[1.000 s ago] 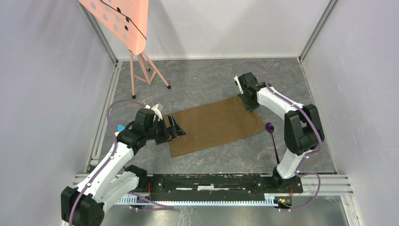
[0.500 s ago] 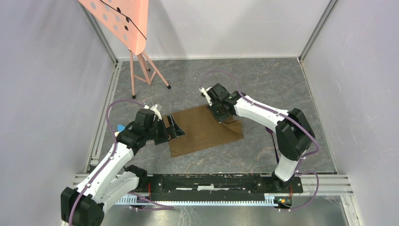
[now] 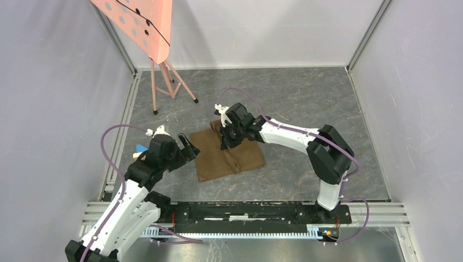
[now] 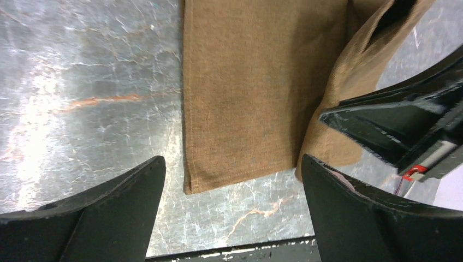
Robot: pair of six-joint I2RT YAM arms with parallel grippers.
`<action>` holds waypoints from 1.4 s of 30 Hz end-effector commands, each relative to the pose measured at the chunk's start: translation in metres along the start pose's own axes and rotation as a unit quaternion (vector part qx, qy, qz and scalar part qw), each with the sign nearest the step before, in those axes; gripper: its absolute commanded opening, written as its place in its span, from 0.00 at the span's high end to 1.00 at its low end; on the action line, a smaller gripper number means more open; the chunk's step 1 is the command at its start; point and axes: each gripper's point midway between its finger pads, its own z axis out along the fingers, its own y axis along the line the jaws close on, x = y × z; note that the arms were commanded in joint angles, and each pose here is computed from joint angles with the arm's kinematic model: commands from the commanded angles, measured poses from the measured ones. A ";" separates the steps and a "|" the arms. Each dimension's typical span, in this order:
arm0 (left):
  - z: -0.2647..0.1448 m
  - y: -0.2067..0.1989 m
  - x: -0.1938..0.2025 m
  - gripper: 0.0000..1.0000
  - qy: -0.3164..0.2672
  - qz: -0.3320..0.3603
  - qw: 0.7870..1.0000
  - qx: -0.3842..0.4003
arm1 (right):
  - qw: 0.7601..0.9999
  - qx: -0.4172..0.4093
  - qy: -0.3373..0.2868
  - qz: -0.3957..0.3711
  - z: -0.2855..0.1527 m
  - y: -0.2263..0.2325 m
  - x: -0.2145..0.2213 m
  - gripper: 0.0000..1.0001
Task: Fold the napkin into a case and place the utensils inside
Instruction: Fold the rectangle-folded napkin at the center of the board.
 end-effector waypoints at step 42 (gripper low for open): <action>-0.052 0.001 -0.047 0.00 -0.129 -0.042 0.991 0.002 | 0.973 -0.163 0.012 0.164 0.084 0.063 -0.023 1.00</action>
